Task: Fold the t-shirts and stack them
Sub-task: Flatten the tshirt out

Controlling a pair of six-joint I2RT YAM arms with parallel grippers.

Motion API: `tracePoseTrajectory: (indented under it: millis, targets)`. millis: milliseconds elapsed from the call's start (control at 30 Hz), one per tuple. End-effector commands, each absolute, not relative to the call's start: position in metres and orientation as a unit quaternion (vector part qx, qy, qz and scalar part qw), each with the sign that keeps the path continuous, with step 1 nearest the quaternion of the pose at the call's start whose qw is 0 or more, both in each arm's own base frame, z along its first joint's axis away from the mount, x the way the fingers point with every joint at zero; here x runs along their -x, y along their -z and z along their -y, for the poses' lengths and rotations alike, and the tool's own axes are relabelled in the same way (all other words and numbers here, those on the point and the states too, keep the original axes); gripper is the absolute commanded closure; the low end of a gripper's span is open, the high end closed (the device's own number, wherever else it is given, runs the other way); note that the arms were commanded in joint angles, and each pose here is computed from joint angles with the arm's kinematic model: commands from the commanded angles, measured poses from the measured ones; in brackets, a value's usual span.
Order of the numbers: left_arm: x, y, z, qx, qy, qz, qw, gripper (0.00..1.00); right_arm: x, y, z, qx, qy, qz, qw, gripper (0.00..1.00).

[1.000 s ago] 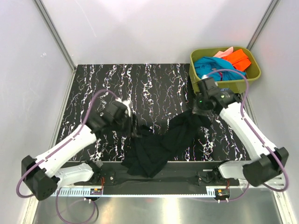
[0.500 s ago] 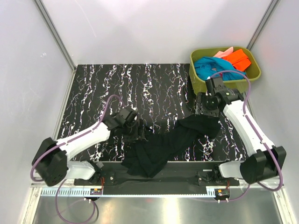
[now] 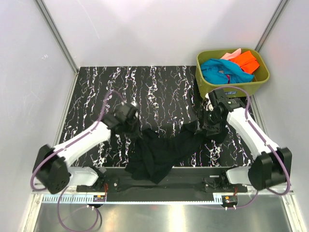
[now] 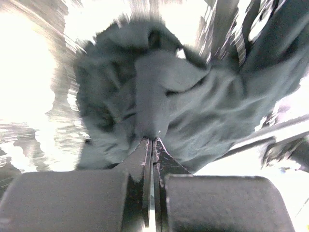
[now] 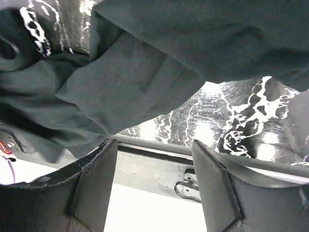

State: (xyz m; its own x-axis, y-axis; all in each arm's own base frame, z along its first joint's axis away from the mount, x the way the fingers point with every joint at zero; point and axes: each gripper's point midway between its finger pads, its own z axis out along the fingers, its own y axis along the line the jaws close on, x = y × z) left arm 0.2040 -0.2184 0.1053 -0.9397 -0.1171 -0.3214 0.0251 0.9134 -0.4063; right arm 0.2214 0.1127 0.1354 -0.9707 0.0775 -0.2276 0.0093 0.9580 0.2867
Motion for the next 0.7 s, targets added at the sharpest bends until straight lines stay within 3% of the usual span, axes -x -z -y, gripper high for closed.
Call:
tracePoseTrajectory:
  millis: [0, 367, 667]
  targets:
    - [-0.238, -0.188, 0.179, 0.047, 0.184, -0.931, 0.310, 1.00, -0.225, -0.112, -0.119, -0.023, -0.124, -0.988, 0.085, 0.31]
    - [-0.228, -0.229, 0.152, 0.081, 0.207, -0.906, 0.359, 1.00, -0.260, -0.074, -0.114, -0.036, -0.036, -0.995, 0.090, 0.42]
    - [-0.222, -0.260, 0.130, 0.088, 0.202, -0.891, 0.398, 1.00, -0.270, -0.053, -0.083, -0.025, 0.059, -0.994, 0.090, 0.41]
